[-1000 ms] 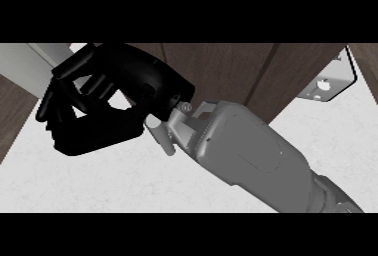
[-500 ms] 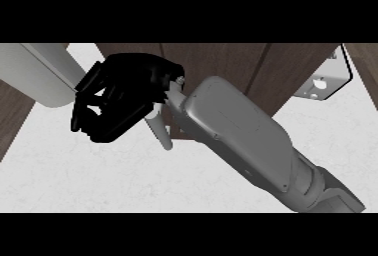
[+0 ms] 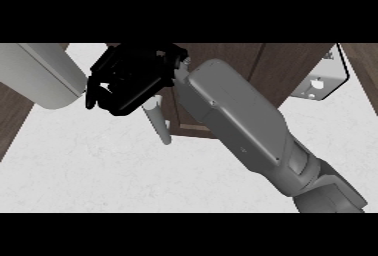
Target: Pick up the wine, place it into the cabinet and close the cabinet
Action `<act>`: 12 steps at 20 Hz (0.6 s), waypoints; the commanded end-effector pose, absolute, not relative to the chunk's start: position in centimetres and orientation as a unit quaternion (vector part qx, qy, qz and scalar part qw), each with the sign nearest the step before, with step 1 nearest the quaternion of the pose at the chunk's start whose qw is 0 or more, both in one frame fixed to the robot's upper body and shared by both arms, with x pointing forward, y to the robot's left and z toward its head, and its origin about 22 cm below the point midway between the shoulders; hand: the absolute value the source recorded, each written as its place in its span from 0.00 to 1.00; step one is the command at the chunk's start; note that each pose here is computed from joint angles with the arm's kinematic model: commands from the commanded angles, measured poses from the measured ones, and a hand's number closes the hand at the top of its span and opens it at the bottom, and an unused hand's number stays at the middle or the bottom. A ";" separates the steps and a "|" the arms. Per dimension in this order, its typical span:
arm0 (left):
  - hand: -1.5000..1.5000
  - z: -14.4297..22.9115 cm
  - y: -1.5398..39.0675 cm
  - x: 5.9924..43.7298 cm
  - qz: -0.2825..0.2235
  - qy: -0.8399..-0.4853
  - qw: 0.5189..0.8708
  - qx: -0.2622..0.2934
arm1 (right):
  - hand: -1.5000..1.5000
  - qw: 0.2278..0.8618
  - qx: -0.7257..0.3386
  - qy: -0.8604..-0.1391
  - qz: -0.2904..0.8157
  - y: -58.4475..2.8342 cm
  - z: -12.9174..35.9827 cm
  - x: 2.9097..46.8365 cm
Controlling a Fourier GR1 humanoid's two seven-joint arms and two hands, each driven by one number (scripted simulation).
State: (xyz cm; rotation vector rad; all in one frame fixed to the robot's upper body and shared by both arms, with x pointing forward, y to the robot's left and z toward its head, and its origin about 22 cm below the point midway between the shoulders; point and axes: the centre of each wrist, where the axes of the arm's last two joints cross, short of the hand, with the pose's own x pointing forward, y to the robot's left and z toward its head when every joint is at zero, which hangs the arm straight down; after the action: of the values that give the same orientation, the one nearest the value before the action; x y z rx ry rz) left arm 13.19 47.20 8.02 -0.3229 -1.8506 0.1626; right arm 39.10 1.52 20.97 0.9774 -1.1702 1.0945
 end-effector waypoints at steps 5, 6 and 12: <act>0.00 7.5 47.5 12.9 0.072 -0.800 0.575 -0.156 | 1.00 0.624 0.425 -0.524 0.394 -1.5 20.0 42.4; 0.00 8.6 47.5 13.4 0.063 -0.806 0.568 -0.155 | 1.00 0.620 0.419 -0.534 0.393 -2.8 20.5 43.0; 0.00 8.5 47.4 13.5 0.060 -0.803 0.572 -0.157 | 1.00 0.635 0.347 -0.599 0.344 -7.1 20.6 44.5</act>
State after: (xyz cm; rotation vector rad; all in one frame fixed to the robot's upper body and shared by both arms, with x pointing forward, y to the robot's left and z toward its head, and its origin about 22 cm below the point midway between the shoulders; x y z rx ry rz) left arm 13.52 47.48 8.46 -0.3290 -1.8566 0.1520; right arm 40.59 0.37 19.69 1.0201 -1.2236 1.0761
